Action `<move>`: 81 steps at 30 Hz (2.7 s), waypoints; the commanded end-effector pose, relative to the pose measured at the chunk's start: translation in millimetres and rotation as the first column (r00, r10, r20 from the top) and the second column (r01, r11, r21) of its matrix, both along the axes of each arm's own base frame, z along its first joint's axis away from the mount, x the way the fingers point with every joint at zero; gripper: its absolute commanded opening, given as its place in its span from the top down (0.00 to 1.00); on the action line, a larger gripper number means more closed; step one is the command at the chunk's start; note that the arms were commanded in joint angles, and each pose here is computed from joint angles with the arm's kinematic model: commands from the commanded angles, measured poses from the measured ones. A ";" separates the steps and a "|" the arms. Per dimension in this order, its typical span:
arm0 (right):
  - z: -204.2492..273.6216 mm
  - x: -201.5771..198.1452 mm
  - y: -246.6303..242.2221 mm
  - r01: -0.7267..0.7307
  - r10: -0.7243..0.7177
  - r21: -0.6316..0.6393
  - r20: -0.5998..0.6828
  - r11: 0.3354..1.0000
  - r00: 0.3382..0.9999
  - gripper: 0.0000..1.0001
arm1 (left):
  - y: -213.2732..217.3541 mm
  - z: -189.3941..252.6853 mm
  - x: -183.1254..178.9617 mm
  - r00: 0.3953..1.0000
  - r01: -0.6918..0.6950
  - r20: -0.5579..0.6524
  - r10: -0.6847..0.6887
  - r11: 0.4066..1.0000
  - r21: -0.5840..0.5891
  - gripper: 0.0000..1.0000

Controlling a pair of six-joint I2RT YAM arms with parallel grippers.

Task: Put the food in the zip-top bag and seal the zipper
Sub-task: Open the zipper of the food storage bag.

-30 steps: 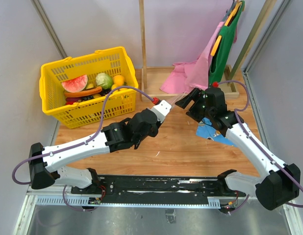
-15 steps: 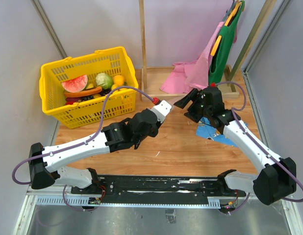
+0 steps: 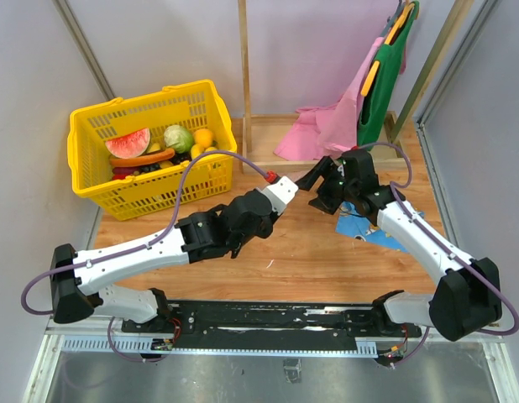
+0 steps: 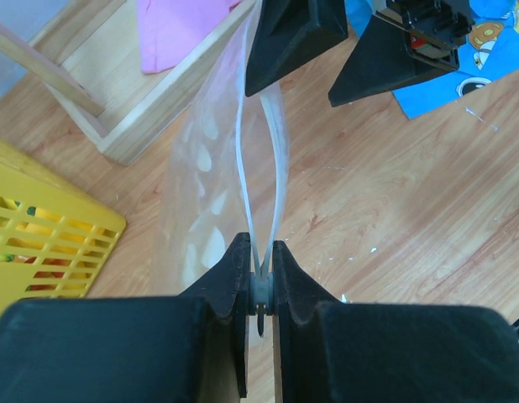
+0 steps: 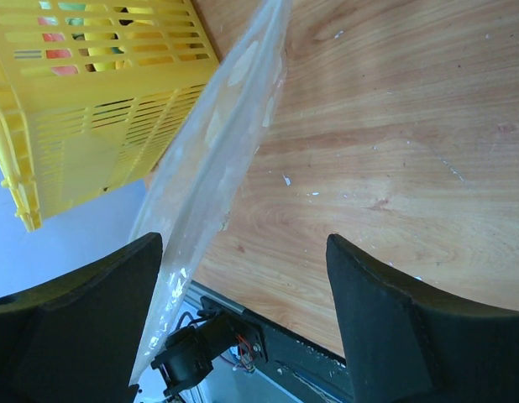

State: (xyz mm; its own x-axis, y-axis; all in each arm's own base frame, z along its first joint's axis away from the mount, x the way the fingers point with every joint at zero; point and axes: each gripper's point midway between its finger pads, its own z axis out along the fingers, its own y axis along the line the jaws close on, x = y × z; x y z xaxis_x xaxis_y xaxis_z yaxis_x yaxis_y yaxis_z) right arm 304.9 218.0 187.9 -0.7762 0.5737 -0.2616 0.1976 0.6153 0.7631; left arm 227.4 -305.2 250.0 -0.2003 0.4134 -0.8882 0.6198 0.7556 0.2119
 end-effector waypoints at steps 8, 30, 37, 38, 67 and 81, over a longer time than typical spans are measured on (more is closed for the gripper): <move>22.5 6.5 3.8 -0.033 0.032 0.026 0.035 0.999 0.999 0.20 | -11.6 -9.1 -5.6 0.999 0.036 0.036 -0.039 0.997 0.068 1.00; 13.4 -0.1 11.4 -0.100 0.100 0.027 -0.006 0.995 0.995 0.56 | -16.0 -8.5 5.2 0.997 -0.026 0.077 0.020 0.996 0.083 1.00; 18.6 2.0 7.5 -0.102 0.102 -0.008 0.026 0.995 0.994 0.96 | -19.7 -0.9 3.7 0.998 -0.020 0.068 0.017 0.999 0.041 0.96; 20.8 2.7 5.3 -0.100 0.100 -0.022 0.035 0.995 0.994 0.99 | -20.4 1.4 2.8 0.998 -0.017 0.064 0.015 0.999 0.030 0.93; 94.4 -7.1 -3.9 -0.168 0.374 -0.557 0.280 0.814 0.884 0.99 | -44.5 61.9 29.4 0.949 -0.204 -0.313 0.046 0.845 -0.495 0.20; 88.9 -12.0 11.2 -0.206 0.434 -0.595 0.269 0.777 0.860 0.99 | -37.0 9.9 48.9 0.890 -0.361 -0.422 0.171 0.829 -0.426 0.30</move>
State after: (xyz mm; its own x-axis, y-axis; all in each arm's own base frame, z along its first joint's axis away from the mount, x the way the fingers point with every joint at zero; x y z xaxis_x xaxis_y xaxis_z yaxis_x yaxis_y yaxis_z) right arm 294.1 228.8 271.3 -0.6795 0.0149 -0.7335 -0.2974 0.9084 0.2939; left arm 267.7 -349.3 271.7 -0.5598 -0.1298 -0.8184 0.4035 0.8199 -0.4060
